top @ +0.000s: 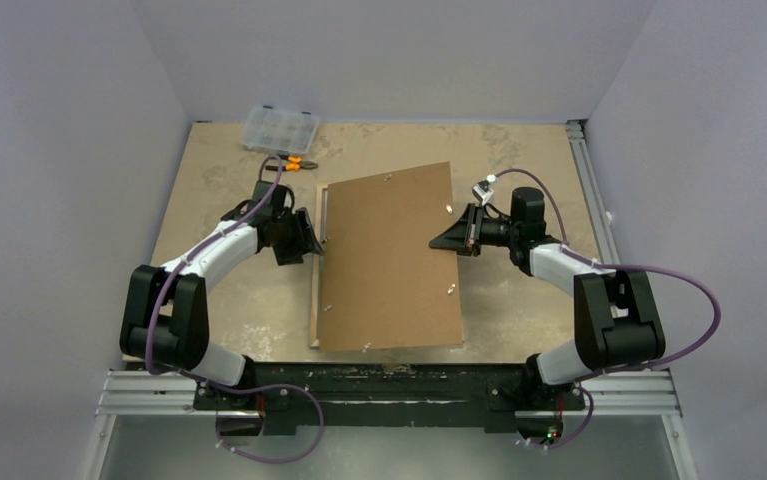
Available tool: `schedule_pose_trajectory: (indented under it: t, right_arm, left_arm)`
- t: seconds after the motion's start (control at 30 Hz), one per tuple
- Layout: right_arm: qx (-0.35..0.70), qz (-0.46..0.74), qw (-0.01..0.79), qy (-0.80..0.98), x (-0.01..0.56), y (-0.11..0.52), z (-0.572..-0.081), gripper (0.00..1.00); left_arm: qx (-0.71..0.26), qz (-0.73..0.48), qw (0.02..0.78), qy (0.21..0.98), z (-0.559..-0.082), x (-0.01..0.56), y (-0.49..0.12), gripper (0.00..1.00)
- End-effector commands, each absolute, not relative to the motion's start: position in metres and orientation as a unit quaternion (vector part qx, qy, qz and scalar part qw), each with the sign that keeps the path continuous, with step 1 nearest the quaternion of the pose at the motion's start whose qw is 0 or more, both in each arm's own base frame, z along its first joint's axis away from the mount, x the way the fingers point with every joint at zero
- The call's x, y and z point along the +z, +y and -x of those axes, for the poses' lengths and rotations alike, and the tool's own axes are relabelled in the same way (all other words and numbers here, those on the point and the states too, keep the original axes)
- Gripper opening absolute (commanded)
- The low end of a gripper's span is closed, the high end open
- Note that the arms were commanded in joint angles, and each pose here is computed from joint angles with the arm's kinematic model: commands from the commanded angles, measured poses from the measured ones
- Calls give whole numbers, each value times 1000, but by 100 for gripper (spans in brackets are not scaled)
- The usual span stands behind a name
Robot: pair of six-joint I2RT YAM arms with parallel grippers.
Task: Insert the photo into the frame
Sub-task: Adjust the photo frame item.
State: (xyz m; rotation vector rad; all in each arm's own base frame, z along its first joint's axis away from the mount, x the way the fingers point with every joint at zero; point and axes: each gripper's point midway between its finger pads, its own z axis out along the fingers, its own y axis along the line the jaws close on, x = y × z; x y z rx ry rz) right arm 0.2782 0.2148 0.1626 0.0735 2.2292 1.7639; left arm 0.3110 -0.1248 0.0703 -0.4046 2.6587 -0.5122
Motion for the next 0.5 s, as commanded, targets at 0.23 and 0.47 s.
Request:
schedule_pose_trajectory:
  t: [0.23,0.47]
  right_arm:
    - [628,29,155,762,189,224,-260,0]
    - [625,25,157,764,187,225,-264,0]
  left_arm:
    - [-198,138,244,939,-364,110,-136,54]
    - [-183,135,253,940,-356,113,-130,54]
